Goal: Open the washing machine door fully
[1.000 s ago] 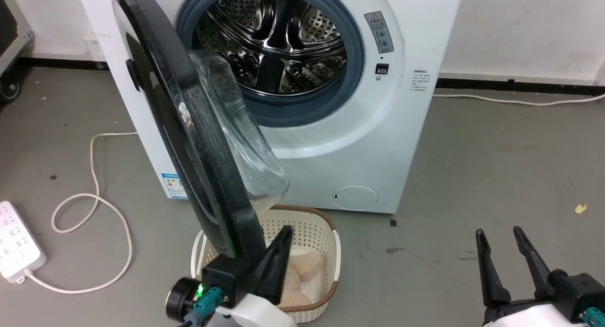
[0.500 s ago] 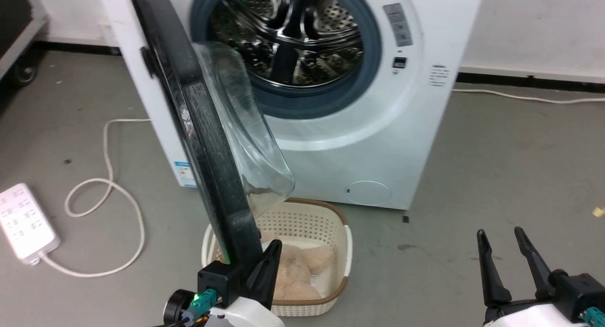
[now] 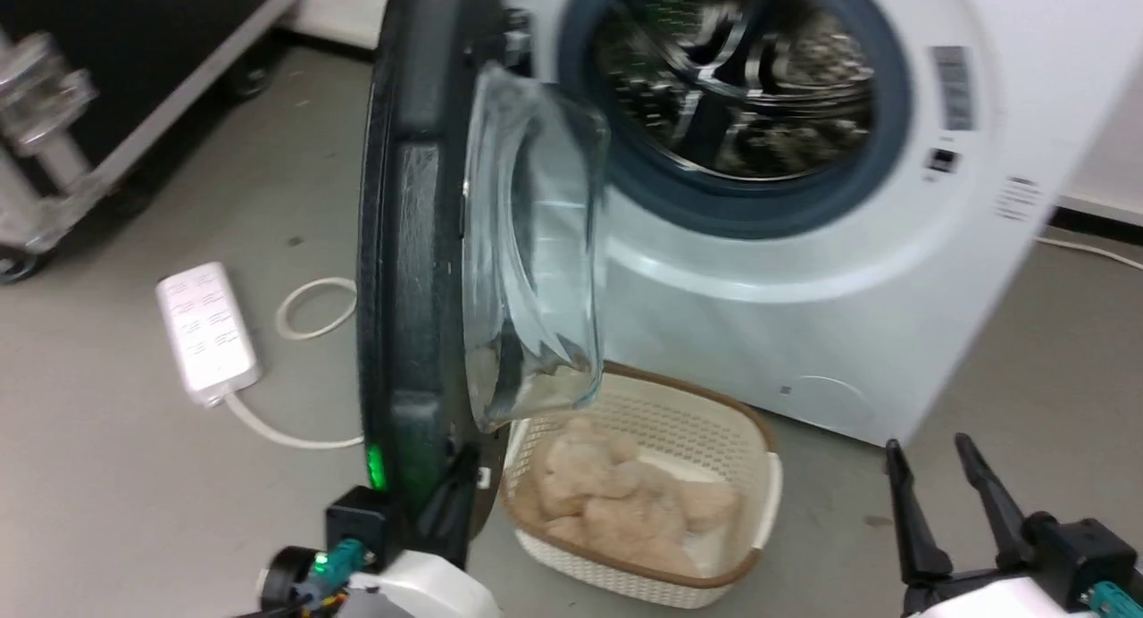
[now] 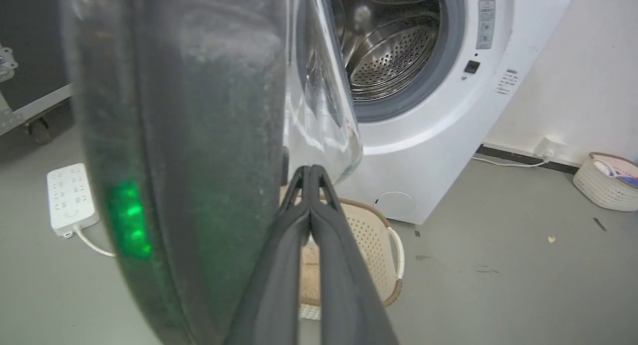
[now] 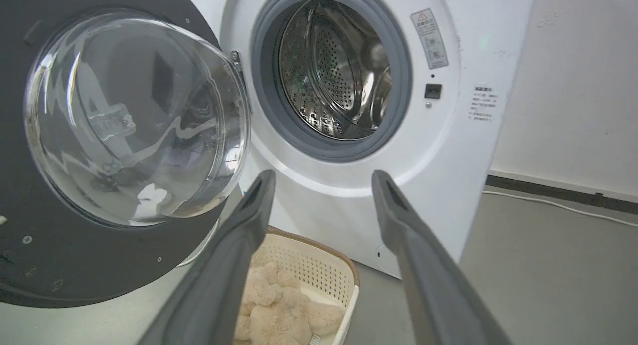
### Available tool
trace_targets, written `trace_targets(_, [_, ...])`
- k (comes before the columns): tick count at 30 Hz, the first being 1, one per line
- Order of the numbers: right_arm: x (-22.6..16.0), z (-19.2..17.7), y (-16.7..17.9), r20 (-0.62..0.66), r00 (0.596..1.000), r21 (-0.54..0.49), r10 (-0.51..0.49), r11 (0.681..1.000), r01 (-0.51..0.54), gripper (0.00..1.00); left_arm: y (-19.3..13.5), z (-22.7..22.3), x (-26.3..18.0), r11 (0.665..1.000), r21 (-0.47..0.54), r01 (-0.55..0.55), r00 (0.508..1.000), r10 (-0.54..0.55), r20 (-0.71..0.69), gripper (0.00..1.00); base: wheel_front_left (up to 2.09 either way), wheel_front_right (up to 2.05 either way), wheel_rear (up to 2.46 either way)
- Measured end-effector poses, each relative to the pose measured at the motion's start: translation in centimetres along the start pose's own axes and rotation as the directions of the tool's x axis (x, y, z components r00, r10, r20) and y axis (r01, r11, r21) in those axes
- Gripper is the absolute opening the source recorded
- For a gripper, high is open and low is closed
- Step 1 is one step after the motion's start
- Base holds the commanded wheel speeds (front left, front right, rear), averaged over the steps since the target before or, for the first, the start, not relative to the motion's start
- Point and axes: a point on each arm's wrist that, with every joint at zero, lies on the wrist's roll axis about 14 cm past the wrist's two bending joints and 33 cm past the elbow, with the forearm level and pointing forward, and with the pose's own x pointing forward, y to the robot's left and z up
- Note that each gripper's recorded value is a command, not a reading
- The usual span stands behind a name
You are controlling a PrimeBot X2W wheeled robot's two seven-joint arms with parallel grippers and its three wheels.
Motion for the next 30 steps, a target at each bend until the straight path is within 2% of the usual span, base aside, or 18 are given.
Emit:
trace_targets(7, [2.9, -1.7, 3.3, -0.04, 0.993, 0.024, 0.113, 0.993, -0.112, 1.0, 6.1, 1.6, 0.0, 0.986, 0.062, -0.155, 0.988, 0.155, 0.016, 0.0, 0.0, 0.0, 0.0])
trace_targets(12, [4.9, -3.7, 3.9, -0.079, 0.987, 0.034, 0.142, 0.99, -0.14, 1.0, 10.9, 2.2, 1.5, 0.96, 0.109, -0.258, 0.966, 0.259, 0.003, 0.0, 0.0, 0.0, 0.0])
trace_targets(15, [5.5, -5.2, 3.4, -0.113, 0.984, 0.038, 0.137, 0.99, -0.134, 1.0, 14.5, 2.5, 2.0, 0.932, 0.13, -0.338, 0.939, 0.343, -0.014, 0.0, 0.0, 0.0, 0.0])
trace_targets(21, [6.7, -8.0, 2.7, -0.171, 0.977, 0.042, 0.129, 0.992, -0.123, 1.0, 23.1, 4.5, 2.1, 0.841, 0.226, -0.492, 0.863, 0.506, -0.004, 0.0, 0.0, 0.0, 0.0])
trace_targets(24, [7.1, -8.9, 2.3, -0.191, 0.974, 0.041, 0.121, 0.992, -0.115, 1.0, 25.3, 5.2, 3.0, 0.82, 0.229, -0.524, 0.843, 0.538, 0.002, 0.0, 0.0, 0.0, 0.0])
trace_targets(30, [7.4, -9.7, 2.0, -0.207, 0.971, 0.037, 0.118, 0.993, -0.113, 1.0, 26.9, 5.2, 4.5, 0.813, 0.243, -0.529, 0.838, 0.546, -0.005, 0.0, 0.0, 0.0, 0.0])
